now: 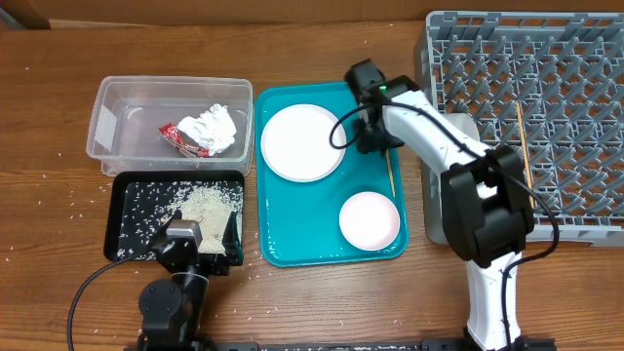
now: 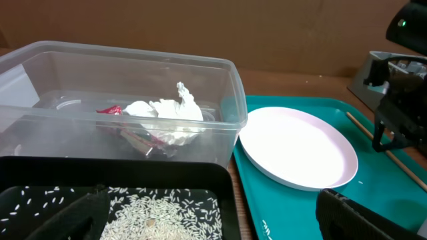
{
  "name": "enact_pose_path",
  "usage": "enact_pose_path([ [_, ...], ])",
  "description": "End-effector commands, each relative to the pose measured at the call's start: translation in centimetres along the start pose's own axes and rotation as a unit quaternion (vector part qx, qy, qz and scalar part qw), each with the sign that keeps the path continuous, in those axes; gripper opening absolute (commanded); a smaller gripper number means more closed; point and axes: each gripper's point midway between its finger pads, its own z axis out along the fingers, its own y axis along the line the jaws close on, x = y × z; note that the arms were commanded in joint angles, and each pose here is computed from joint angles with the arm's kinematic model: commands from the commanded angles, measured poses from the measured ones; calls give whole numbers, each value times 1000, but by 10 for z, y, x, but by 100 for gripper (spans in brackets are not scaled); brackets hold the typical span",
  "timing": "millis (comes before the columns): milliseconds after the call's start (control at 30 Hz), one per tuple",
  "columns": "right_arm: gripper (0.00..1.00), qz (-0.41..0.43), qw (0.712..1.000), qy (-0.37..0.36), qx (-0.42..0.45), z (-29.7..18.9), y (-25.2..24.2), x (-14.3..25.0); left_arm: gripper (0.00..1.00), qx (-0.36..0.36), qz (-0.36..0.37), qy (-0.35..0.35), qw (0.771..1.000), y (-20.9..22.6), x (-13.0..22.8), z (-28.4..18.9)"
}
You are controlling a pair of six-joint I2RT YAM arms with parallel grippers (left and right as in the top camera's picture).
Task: Sort waste into correct bins and load items into the dishwasher
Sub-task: 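Grasp the second wooden chopstick on the teal tray with the right gripper, then carry the chopstick to the dish rack and stand it upright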
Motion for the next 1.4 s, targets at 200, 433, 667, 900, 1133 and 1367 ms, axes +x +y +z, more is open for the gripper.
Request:
enact_pose_path([
  [200,20,-11,997,54,-61,20,18,22,100,-1,-8,-5,1000,1,-1,0],
  [433,4,-10,995,45,-89,-17,28,13,100,-1,-7,-5,1000,1,-1,0],
  [667,4,30,991,-79,-99,-132,-15,-37,100,-1,-7,-5,1000,1,-1,0],
  [900,4,75,979,-160,101,-199,-177,-39,100,-1,-7,-5,1000,1,-1,0],
  [1133,4,74,985,-80,130,-147,-242,-17,100,-1,-7,-5,1000,1,-1,0],
  [1367,4,108,978,28,176,-86,-279,27,100,-1,-8,-5,1000,1,-1,0],
])
